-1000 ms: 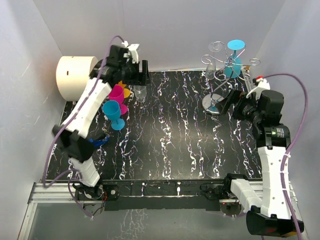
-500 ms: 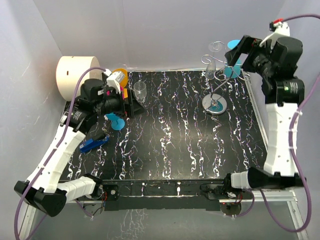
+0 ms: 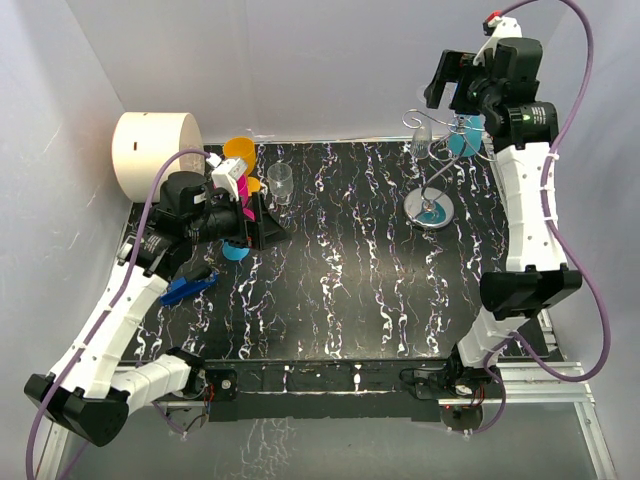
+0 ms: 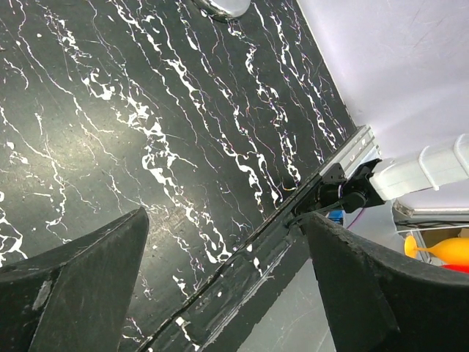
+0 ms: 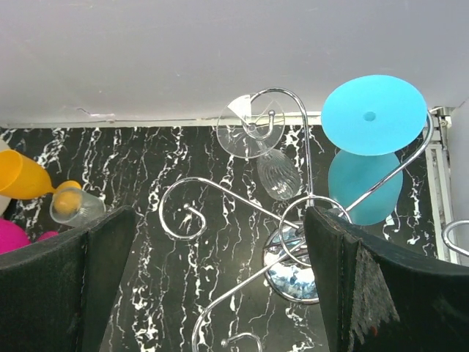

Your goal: Take the wine glass off the wine glass rack

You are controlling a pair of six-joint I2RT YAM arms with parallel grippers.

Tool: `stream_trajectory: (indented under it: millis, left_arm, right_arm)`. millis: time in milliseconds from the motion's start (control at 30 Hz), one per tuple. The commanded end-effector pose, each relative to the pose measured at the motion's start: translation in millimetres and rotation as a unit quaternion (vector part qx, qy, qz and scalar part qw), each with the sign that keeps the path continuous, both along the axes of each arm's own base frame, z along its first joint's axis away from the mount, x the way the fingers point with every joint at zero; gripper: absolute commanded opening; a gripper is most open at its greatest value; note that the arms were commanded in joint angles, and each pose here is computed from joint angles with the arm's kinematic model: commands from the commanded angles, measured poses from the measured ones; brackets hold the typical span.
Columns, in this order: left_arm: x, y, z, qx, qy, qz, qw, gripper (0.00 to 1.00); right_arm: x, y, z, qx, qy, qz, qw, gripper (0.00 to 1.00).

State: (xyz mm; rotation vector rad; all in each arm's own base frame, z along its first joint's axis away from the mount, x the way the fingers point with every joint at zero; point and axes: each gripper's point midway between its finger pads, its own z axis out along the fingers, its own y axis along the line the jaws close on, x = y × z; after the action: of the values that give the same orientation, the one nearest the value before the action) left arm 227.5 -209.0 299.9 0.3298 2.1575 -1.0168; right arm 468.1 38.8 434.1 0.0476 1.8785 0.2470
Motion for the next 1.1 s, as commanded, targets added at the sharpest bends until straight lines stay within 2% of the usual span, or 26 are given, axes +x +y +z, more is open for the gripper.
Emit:
stream_trajectory:
  millis: [0, 233, 400, 500, 633, 833, 1067]
  left_arm:
    - [-4, 0, 2, -0.011, 0.008, -0.002, 1.000, 0.88]
    - [-2, 0, -3, -0.011, 0.021, 0.008, 1.000, 0.90]
    - [0, -1, -4, -0.013, 0.028, 0.013, 0.999, 0.91]
    - [0, -2, -6, -0.015, 0.034, 0.012, 0.999, 0.91]
    - [2, -3, -9, -0.016, 0.040, 0.015, 0.999, 0.92]
    - [4, -7, -11, -0.028, 0.047, 0.015, 0.998, 0.92]
    - [5, -9, -12, -0.030, 0.052, 0.011, 0.998, 0.93]
  right_arm:
    - [6, -15, 39, -0.036, -0.068, -0.039, 0.996, 0.98]
    - [29, -22, 27, -0.055, -0.067, -0.054, 0.995, 0.98]
    - [35, -44, 29, -0.040, -0.068, -0.106, 0.991, 0.96]
    - [37, -66, 33, 0.006, -0.075, -0.123, 0.990, 0.91]
    - [38, -95, 27, 0.098, -0.069, -0.142, 0.983, 0.76]
    - [41, -97, 30, 0.169, -0.079, -0.148, 0.971, 0.74]
    - [47, -105, 28, 0.259, -0.083, -0.196, 0.942, 0.68]
